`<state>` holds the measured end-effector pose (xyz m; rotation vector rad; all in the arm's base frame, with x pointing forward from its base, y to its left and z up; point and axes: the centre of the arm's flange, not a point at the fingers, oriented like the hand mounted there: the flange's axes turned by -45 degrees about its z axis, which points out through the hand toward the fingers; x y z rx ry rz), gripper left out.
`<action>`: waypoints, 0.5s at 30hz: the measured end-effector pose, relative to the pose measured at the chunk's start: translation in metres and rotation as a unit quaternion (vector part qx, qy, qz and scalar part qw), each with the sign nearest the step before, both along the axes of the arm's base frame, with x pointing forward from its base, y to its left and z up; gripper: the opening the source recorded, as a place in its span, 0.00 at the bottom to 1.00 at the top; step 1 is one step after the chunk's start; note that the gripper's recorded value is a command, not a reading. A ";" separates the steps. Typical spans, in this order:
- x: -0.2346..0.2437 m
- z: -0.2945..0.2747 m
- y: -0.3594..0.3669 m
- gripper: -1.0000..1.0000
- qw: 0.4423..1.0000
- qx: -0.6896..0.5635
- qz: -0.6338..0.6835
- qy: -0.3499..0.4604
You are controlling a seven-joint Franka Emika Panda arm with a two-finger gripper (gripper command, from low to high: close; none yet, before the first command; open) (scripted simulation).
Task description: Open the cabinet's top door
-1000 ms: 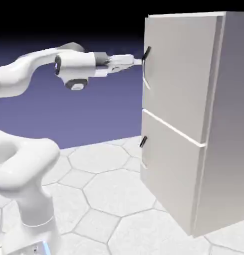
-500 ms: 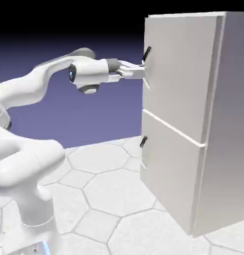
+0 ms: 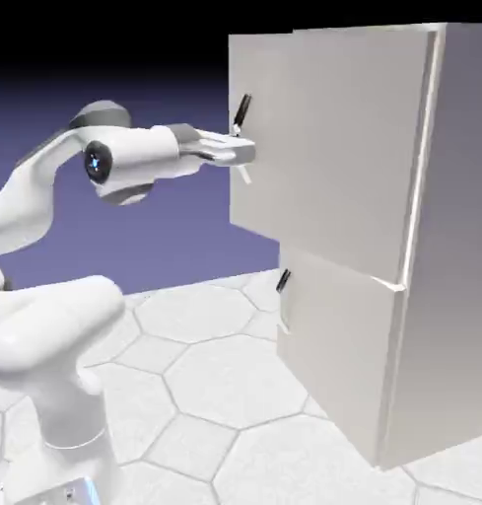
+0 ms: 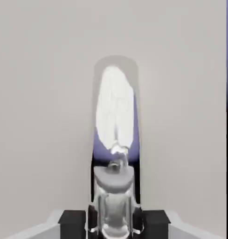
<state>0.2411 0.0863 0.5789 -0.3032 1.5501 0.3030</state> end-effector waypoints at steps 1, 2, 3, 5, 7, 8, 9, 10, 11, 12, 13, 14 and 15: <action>-0.006 0.000 -0.006 0.00 1.000 0.000 0.012 0.000; -0.012 0.000 -0.013 0.00 1.000 0.000 0.023 0.000; -0.017 0.000 -0.019 0.00 0.999 0.000 0.034 0.000; -0.027 0.000 -0.030 0.00 0.999 0.000 0.054 0.000; -0.035 0.000 -0.041 0.00 0.997 0.000 0.073 0.000; -0.039 0.000 -0.047 0.00 0.997 0.000 0.082 0.000; -0.043 0.000 -0.052 0.00 0.996 0.000 0.091 0.000; -0.046 0.000 -0.056 0.00 0.995 0.000 0.098 0.000; -0.047 0.000 -0.059 0.00 0.995 0.000 0.101 0.000; -0.048 0.000 -0.060 0.00 0.995 0.000 0.104 0.000; -0.049 0.000 -0.062 0.00 0.994 0.000 0.106 0.000; -0.050 0.000 -0.064 0.00 0.994 0.002 0.109 0.001; -0.051 0.000 -0.067 0.00 0.994 0.004 0.112 0.001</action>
